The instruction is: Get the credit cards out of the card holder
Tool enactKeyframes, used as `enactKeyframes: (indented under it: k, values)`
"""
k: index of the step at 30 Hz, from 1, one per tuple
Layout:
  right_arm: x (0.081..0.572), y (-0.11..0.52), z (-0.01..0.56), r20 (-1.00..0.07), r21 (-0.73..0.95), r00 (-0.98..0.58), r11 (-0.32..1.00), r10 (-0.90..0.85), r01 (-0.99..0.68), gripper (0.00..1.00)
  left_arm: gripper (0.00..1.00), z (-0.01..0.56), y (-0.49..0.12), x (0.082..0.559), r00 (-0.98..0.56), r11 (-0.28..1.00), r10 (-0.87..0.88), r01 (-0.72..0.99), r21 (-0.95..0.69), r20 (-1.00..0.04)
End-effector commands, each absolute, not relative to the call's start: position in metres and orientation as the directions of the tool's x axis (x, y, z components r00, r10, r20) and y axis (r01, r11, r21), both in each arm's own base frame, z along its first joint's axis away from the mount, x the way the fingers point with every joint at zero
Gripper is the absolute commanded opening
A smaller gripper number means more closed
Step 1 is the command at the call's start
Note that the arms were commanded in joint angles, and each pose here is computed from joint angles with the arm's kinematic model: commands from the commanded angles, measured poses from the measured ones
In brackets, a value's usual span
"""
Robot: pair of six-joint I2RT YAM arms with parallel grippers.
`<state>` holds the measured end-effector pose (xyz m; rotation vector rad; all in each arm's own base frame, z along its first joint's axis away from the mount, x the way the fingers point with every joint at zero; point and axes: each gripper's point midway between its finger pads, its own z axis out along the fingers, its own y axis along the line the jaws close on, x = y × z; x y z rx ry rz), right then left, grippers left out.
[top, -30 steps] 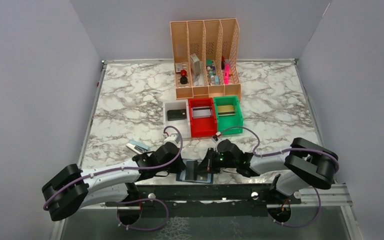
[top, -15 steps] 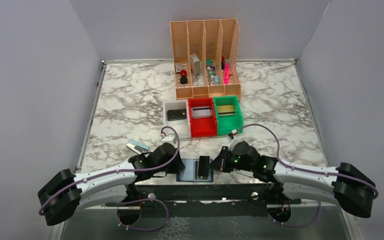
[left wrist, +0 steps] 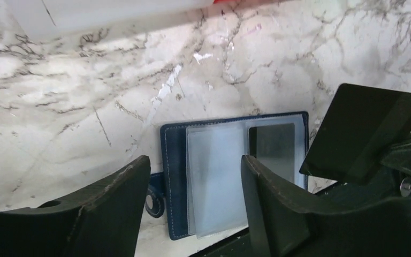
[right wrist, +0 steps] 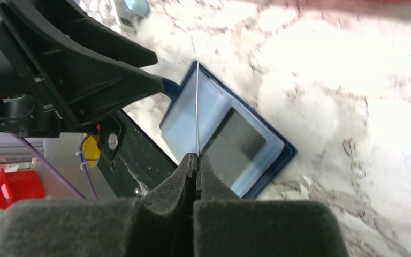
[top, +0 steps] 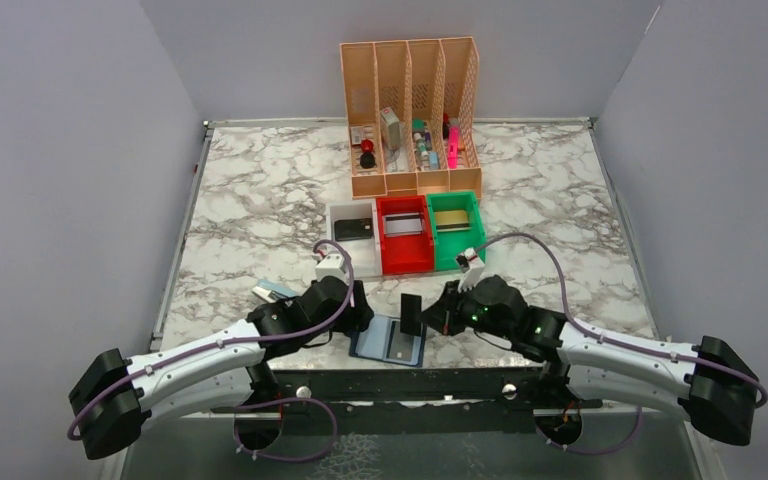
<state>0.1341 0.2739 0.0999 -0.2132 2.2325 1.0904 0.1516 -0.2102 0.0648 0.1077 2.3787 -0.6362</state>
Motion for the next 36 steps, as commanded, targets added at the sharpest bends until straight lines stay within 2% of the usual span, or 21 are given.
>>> enactKeyframes:
  k: [1,4,11,17,22,29,36]
  values:
    - [0.157,0.281,0.128,-0.742,0.539,-0.665,0.665,0.085,-0.516,0.01,0.70,0.079,-0.192,0.172,-0.709,0.931,-0.087,0.192,-0.310,-0.699]
    - [0.167,0.284,0.133,-0.775,0.488,-0.630,0.684,0.053,-0.542,0.01,0.76,0.081,-0.180,0.180,-0.688,0.949,-0.121,0.131,-0.286,-0.716]
    - [0.196,0.299,0.154,-0.855,0.353,-0.518,0.721,-0.010,-0.596,0.01,0.85,0.073,-0.150,0.192,-0.661,0.961,-0.215,-0.012,-0.277,-0.719]
    - [0.231,0.319,0.179,-0.917,0.216,-0.394,0.755,-0.061,-0.619,0.01,0.87,0.069,-0.130,0.190,-0.608,0.926,-0.357,-0.127,-0.356,-0.709]
    - [0.261,0.338,0.185,-0.940,0.085,-0.310,0.783,-0.141,-0.617,0.01,0.88,0.077,-0.125,0.187,-0.570,0.893,-0.429,-0.152,-0.424,-0.700]
    - [0.300,0.369,0.187,-0.934,-0.086,-0.226,0.789,-0.276,-0.609,0.01,0.89,0.084,-0.113,0.189,-0.531,0.889,-0.450,-0.189,-0.418,-0.718]
    - [0.337,0.388,0.153,-0.872,-0.263,-0.215,0.791,-0.440,-0.552,0.01,0.97,0.093,-0.100,0.191,-0.485,0.877,-0.480,-0.252,-0.409,-0.731]
